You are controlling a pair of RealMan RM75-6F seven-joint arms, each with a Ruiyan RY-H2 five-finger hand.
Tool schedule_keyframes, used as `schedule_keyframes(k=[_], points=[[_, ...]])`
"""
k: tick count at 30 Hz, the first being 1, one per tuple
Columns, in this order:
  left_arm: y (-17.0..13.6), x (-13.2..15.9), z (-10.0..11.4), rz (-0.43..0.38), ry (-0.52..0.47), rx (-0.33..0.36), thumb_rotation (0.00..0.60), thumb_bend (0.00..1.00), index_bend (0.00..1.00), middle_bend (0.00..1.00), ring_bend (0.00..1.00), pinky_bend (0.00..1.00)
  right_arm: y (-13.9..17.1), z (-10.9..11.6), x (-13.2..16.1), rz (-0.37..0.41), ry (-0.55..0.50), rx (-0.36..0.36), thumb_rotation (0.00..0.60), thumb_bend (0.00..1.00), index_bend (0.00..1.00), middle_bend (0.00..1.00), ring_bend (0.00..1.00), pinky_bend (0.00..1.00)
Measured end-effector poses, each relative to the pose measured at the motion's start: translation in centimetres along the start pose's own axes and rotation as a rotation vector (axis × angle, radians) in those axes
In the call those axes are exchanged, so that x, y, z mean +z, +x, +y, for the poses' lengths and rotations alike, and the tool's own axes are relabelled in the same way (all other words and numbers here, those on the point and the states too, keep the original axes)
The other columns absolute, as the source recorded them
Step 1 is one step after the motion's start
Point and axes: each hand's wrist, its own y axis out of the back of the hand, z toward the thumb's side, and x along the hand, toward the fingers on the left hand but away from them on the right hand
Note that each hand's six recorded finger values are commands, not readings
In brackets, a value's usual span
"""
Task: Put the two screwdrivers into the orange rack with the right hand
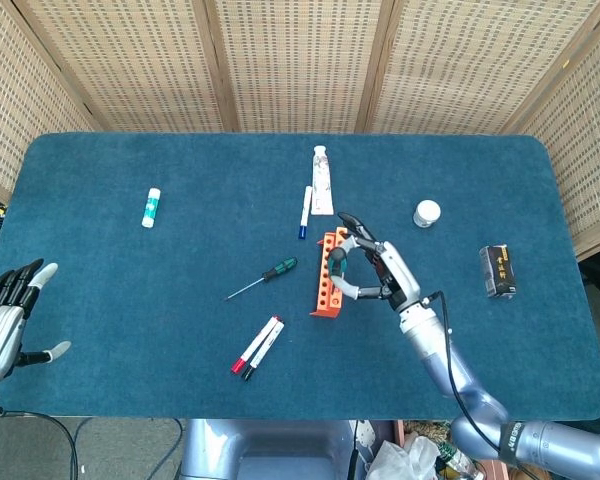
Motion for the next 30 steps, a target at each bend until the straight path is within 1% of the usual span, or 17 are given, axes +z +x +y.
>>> schedule_keyframes(k=[5, 10, 30], points=[[0.1, 0.0, 0.0, 0.000, 0.001, -0.002, 0.600, 0.00, 0.00, 0.00, 0.00, 0.00, 0.5, -0.7, -0.4, 0.016, 0.031, 0.015, 0.600, 0.42, 0.64, 0.05, 0.00, 0.08], [0.0, 0.0, -0.1, -0.001, 0.001, -0.001, 0.600, 0.00, 0.00, 0.00, 0.00, 0.00, 0.3, -0.8, -0.9, 0.009, 0.039, 0.016, 0.600, 0.42, 0.64, 0.05, 0.00, 0.08], [0.1, 0.0, -0.2, 0.004, 0.006, -0.006, 0.600, 0.00, 0.00, 0.00, 0.00, 0.00, 0.5, 0.0, -2.8, -0.026, 0.053, 0.002, 0.600, 0.42, 0.64, 0.05, 0.00, 0.08]])
